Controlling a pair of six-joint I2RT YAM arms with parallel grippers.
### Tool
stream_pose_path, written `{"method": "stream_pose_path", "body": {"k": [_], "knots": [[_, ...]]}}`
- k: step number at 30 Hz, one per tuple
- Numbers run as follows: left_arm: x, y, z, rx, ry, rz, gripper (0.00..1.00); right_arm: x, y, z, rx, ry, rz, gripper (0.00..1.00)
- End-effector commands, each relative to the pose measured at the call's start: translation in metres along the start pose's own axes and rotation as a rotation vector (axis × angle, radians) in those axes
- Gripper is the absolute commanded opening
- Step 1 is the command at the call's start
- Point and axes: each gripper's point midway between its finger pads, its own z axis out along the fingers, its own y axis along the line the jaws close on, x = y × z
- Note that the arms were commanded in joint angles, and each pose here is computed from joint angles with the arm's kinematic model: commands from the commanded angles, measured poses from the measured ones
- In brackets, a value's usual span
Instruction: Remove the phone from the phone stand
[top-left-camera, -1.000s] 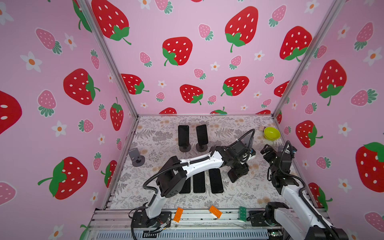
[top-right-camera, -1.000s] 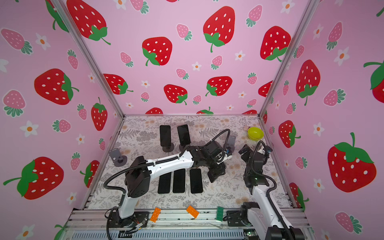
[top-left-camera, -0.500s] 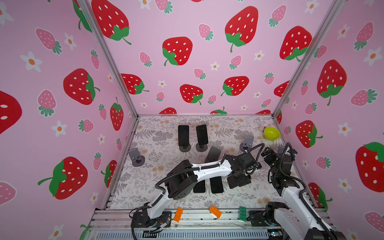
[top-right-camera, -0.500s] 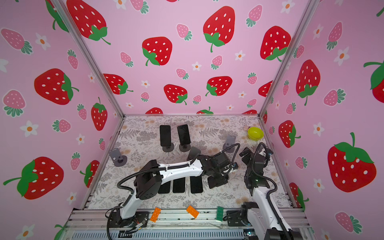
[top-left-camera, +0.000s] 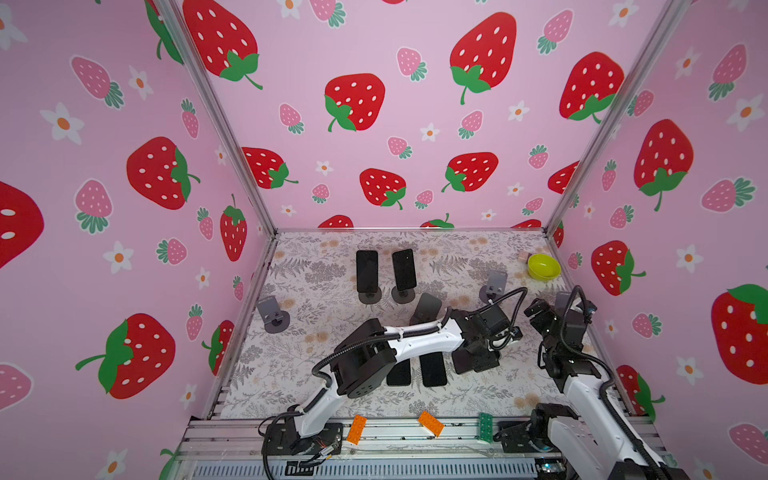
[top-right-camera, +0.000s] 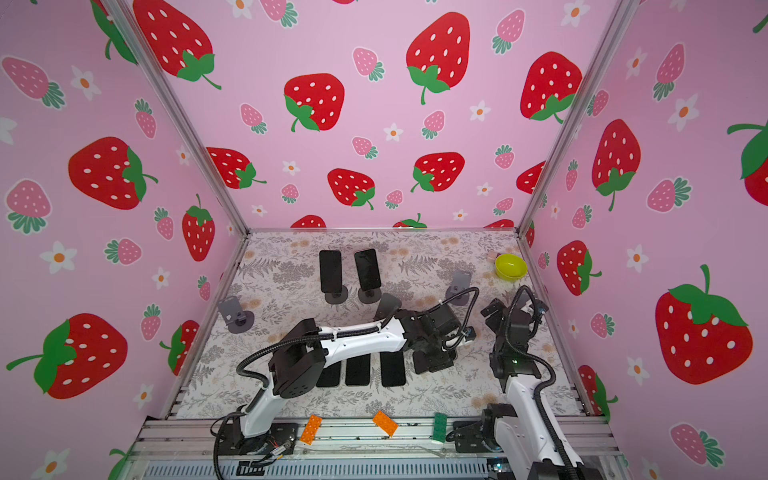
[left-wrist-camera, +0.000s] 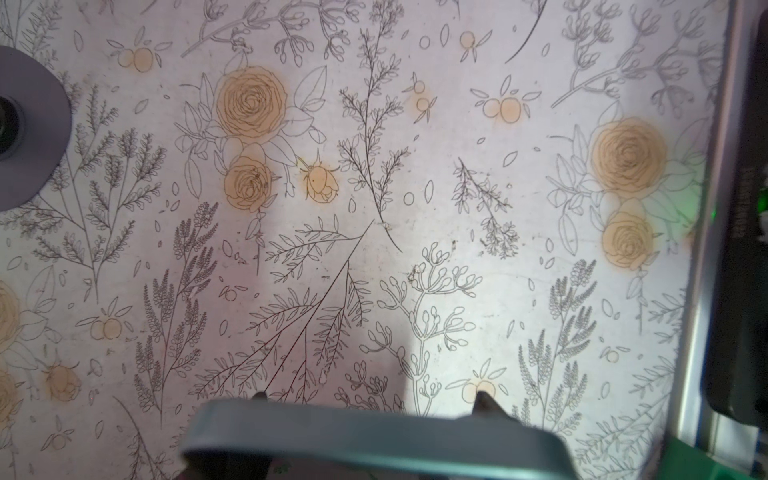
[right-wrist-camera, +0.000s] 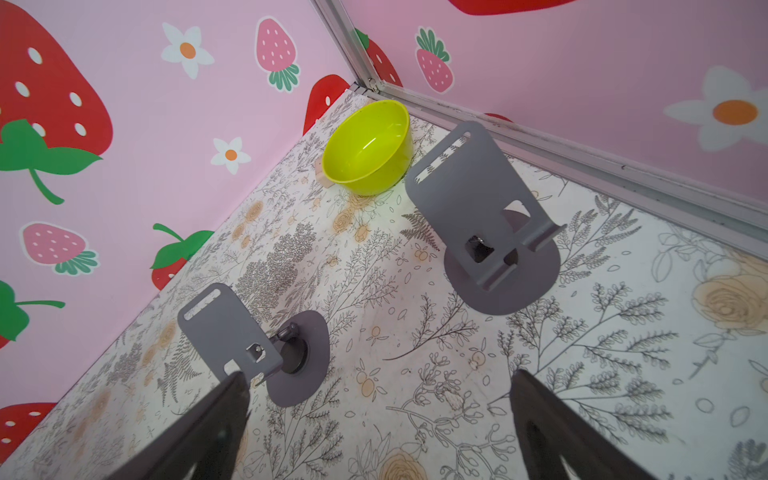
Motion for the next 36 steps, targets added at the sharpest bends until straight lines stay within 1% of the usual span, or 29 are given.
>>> {"method": "stream_pose_path", "body": {"k": [1, 4, 7, 12, 14, 25, 36], "knots": [[0.036, -0.001, 0.033, 0.046, 0.085, 0.011, 0.55, -0.018, -0.004, -0.003, 0.055, -0.046, 0.0, 1.0], [0.041, 0.003, 0.043, 0.049, 0.11, 0.012, 0.56, -0.02, -0.006, -0.004, 0.075, -0.048, -0.003, 1.0], [0.043, 0.005, 0.05, 0.054, 0.123, 0.021, 0.55, -0.023, -0.003, -0.004, 0.065, -0.05, 0.002, 1.0], [0.045, 0.006, 0.056, 0.053, 0.112, 0.017, 0.55, -0.026, 0.003, -0.005, 0.044, -0.05, 0.006, 1.0], [0.044, 0.002, 0.057, 0.082, 0.104, 0.011, 0.55, -0.026, 0.003, -0.005, 0.038, -0.049, 0.007, 1.0], [0.043, 0.0, 0.061, 0.09, 0.099, 0.001, 0.55, -0.024, 0.007, -0.005, 0.014, -0.042, 0.015, 1.0], [0.042, 0.001, 0.06, 0.091, 0.098, 0.0, 0.58, -0.02, 0.007, -0.005, 0.007, -0.035, 0.009, 1.0]]}}
